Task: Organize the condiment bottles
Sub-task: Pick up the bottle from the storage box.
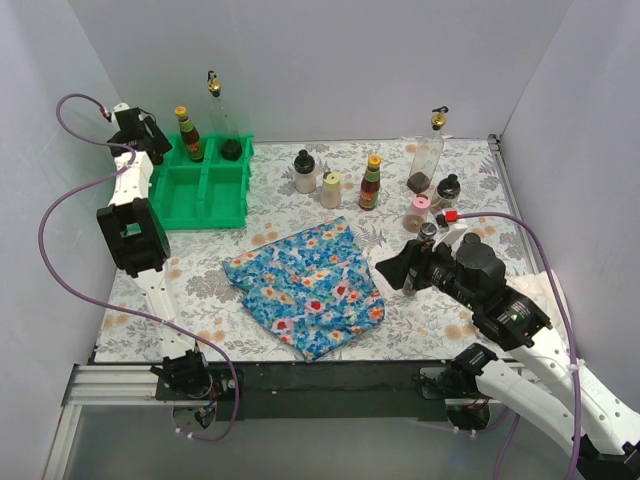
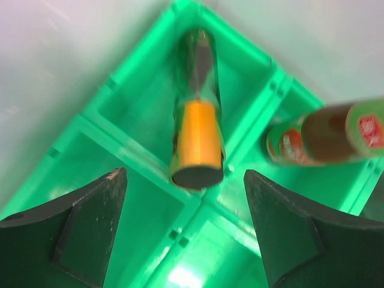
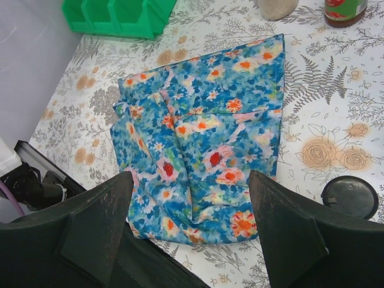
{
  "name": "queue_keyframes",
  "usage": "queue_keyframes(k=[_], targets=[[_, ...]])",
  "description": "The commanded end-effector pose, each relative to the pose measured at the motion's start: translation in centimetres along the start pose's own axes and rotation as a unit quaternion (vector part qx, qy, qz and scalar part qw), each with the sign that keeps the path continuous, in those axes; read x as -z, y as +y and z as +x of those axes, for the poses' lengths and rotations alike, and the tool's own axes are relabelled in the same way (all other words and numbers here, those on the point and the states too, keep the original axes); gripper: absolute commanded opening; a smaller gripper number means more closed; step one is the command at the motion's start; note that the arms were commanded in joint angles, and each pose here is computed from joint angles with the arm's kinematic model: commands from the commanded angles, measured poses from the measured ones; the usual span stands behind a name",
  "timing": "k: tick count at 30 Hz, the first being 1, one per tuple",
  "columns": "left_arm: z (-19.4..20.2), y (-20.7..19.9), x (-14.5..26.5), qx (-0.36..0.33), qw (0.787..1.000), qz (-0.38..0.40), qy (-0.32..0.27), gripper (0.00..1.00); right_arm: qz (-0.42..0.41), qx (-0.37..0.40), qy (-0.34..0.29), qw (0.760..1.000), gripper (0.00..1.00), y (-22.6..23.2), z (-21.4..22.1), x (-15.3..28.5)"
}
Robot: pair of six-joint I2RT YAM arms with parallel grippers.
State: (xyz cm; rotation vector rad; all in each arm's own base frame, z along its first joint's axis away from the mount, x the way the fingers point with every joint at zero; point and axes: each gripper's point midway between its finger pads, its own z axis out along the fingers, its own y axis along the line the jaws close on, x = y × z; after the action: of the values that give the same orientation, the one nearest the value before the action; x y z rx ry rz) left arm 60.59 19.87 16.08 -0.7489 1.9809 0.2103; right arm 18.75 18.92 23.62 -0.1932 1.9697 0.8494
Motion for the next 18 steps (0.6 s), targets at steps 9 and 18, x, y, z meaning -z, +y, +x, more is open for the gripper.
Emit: queue_keyframes(k=[9,18], targets=[[0.9,-0.5,0.2,-0.019,0.999,0.026,0.017,0.76,-0.006,0.004,-0.025,1.000,0.87,0.2,-1.0,-0.1],[1.3,-1.2,-1.0,-0.016,0.999,0.038,0.021,0.70,-0.002,0.005,-0.022,1.000,0.87,0.0,-0.8,-0.3]])
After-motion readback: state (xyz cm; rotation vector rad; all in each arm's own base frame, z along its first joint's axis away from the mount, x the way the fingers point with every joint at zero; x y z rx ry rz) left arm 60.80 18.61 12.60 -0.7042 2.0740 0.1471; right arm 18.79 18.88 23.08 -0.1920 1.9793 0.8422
